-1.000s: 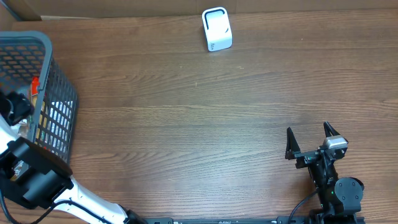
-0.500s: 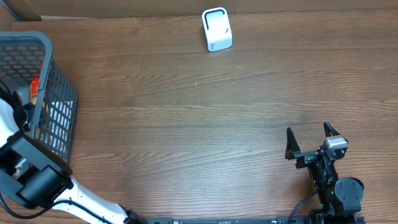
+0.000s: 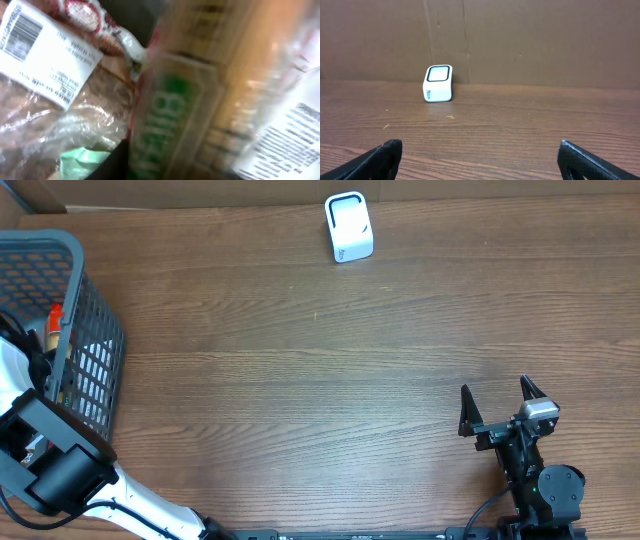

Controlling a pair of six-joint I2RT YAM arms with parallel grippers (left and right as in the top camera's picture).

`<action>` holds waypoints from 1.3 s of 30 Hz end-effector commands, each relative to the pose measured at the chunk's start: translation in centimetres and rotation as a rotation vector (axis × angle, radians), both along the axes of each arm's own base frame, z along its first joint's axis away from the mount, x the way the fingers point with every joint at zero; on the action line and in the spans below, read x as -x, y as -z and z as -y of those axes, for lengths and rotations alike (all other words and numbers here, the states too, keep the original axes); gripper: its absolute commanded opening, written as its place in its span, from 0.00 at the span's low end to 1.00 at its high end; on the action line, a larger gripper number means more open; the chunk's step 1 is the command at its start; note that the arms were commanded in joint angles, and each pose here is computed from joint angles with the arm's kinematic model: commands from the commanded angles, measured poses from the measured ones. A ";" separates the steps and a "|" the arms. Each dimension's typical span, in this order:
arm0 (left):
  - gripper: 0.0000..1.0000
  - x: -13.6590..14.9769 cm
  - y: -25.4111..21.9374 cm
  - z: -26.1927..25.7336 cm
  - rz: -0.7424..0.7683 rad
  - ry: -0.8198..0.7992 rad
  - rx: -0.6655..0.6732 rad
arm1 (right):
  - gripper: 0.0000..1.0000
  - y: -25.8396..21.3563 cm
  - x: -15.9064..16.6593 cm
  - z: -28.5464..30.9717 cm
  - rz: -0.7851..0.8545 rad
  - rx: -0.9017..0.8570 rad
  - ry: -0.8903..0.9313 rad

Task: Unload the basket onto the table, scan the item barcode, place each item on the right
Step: 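Grasp the orange-capped sausage packs in the basket with the left gripper, then carry the sausage packs to the table center and release them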

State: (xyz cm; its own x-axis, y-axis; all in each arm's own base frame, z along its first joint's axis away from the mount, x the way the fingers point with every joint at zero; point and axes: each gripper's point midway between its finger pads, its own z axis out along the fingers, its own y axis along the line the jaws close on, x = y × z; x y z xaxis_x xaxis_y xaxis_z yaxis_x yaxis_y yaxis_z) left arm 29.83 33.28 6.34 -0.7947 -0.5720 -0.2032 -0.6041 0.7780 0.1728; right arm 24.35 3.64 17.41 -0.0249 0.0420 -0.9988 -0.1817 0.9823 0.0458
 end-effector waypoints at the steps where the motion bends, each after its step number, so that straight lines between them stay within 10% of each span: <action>1: 0.06 0.8 0.6 0.0 -0.026 -0.012 0.007 | 1.00 0.2 0.0 0.0 0.005 0.004 0.003; 11: 0.04 0.4 -3.2 -0.2 -0.013 -0.015 -0.006 | 1.00 0.2 0.0 0.0 0.005 0.005 0.003; 26: 0.04 -3.7 -24.2 0.0 0.419 -0.006 -0.265 | 1.00 0.2 0.0 0.0 0.005 0.004 0.003; 39: 0.04 -6.2 -42.5 14.3 0.972 0.273 -0.328 | 1.00 0.2 0.0 0.0 0.005 0.004 0.003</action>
State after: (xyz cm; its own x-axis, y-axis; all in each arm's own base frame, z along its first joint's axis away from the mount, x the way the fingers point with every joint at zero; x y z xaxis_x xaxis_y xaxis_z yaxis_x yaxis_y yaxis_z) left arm 35.97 27.64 38.97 -0.4728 -0.3510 -0.8082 -0.5824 0.8128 -0.0123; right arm 24.35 3.64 17.40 -0.0252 0.0420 -0.9988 -0.1817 0.9823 0.0459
